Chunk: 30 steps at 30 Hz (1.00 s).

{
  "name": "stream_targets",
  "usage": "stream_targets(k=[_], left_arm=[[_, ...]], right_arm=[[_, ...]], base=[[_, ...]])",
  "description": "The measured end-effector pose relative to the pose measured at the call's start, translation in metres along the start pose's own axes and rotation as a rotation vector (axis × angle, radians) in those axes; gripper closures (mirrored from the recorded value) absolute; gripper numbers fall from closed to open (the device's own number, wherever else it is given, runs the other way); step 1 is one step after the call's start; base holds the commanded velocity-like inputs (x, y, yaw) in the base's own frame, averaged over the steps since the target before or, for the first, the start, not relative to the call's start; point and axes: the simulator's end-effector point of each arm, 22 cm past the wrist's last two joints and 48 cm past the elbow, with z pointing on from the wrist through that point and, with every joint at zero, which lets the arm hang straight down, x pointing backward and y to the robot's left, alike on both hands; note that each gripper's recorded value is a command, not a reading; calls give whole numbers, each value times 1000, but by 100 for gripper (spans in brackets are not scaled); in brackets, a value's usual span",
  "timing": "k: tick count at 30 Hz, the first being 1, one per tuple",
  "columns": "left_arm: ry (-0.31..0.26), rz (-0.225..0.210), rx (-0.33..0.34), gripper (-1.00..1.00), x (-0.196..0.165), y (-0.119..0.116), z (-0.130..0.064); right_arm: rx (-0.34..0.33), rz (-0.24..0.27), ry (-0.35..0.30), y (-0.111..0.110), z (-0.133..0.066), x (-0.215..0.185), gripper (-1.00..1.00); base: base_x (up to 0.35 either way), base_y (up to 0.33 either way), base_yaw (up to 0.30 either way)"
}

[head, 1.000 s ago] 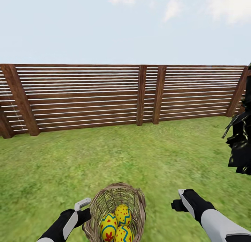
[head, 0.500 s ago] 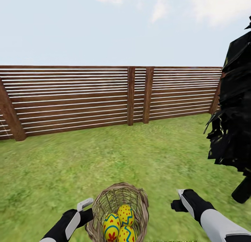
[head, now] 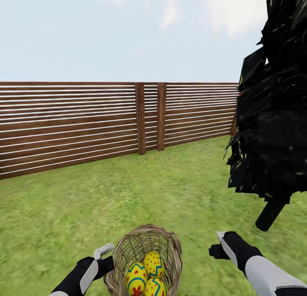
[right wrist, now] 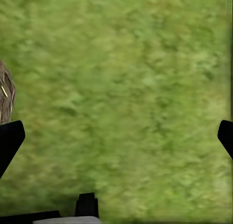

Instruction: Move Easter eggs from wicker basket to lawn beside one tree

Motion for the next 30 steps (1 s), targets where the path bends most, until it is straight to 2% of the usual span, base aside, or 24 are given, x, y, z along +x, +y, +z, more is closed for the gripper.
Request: stream_targets(k=[30], left_arm=[[5,6,9,100,-8,-16,-38]], right_arm=[[1,-2,25,-5,-36,2,-100]], base=[[0,0,-300]])
